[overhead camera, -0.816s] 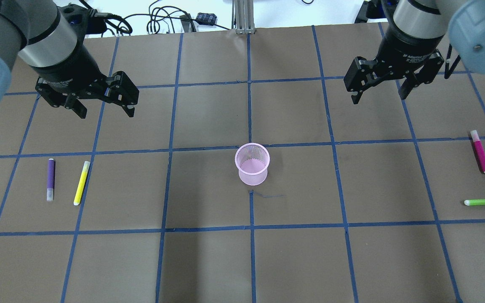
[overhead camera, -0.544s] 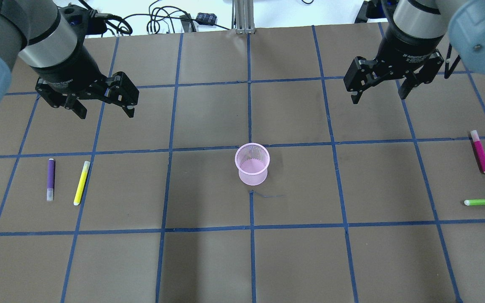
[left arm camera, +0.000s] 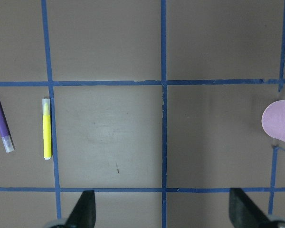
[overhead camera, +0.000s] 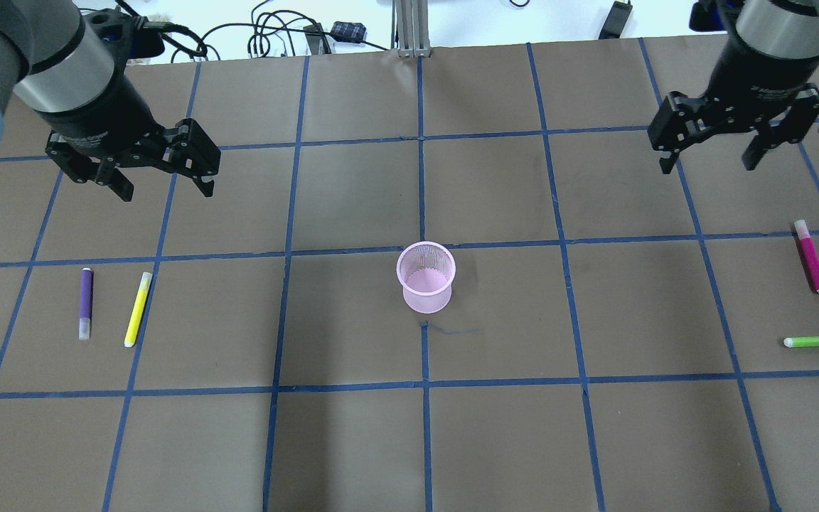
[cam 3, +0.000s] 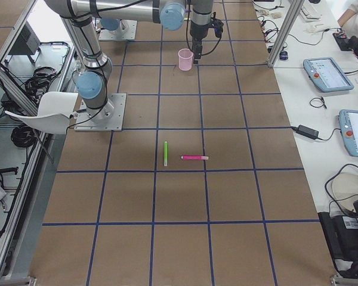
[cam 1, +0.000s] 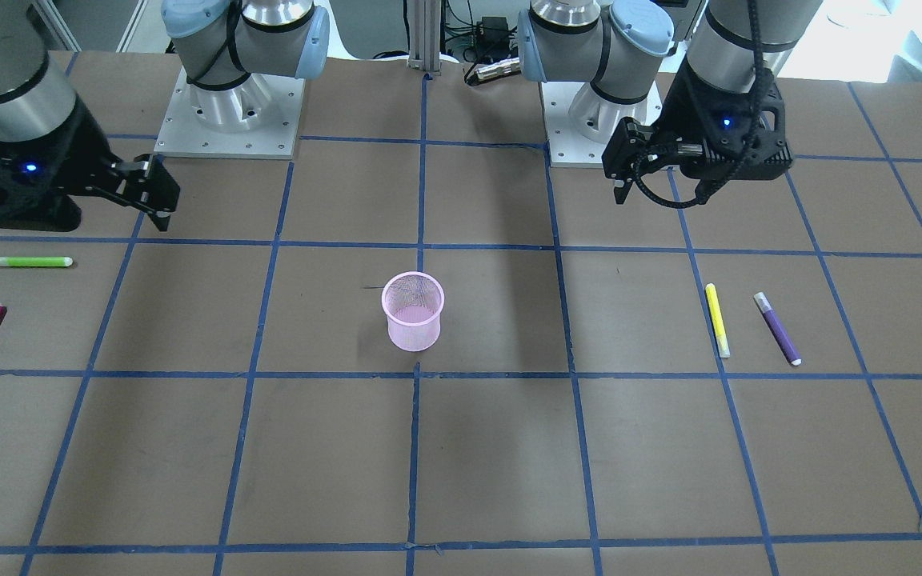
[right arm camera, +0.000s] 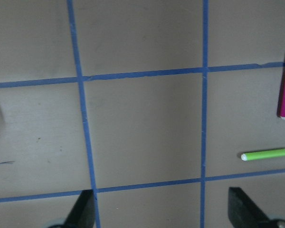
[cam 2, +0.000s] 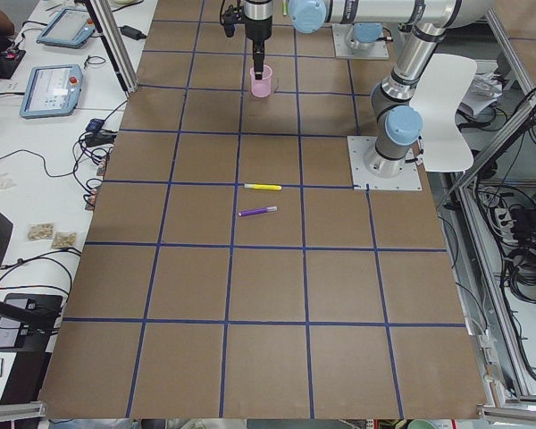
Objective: Insert purple and pink pens into pink cup
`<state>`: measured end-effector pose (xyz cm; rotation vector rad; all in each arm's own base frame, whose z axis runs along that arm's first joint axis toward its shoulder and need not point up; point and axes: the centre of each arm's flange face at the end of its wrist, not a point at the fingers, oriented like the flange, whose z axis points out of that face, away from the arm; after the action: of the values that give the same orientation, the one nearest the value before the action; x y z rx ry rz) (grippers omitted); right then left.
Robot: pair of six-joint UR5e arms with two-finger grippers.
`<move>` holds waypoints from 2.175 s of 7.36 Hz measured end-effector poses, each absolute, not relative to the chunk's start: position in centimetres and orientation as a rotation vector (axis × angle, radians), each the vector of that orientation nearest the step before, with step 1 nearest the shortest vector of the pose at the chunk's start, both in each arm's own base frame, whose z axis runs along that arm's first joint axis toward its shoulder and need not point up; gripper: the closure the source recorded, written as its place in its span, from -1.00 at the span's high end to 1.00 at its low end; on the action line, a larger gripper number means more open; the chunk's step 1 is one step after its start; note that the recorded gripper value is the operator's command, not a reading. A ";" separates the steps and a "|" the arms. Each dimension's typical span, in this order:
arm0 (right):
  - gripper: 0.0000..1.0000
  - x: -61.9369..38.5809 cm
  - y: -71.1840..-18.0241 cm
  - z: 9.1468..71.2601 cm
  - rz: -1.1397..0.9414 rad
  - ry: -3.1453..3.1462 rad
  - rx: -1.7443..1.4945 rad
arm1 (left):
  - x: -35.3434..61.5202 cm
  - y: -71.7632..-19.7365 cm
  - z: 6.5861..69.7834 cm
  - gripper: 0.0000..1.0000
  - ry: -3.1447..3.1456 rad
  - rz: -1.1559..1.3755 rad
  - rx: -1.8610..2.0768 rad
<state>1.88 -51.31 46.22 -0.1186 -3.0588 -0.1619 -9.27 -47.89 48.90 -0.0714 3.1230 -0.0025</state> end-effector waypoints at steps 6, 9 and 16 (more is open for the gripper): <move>1.00 -15.9 -56.2 32.3 -0.233 -3.031 -0.402 | 5.6 -50.7 44.8 1.00 3.097 0.093 -0.507; 1.00 -23.7 -55.2 27.8 -0.269 -3.072 -0.227 | 13.5 -52.6 37.9 1.00 3.073 0.051 -0.616; 0.77 -28.3 -49.5 18.5 -0.099 -3.088 -0.104 | 23.6 -54.7 24.0 1.00 3.087 0.090 -0.562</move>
<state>-28.28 -49.52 18.53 -0.1042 -3.0879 -0.0990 23.58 -54.74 24.02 -0.5623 3.0869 0.0896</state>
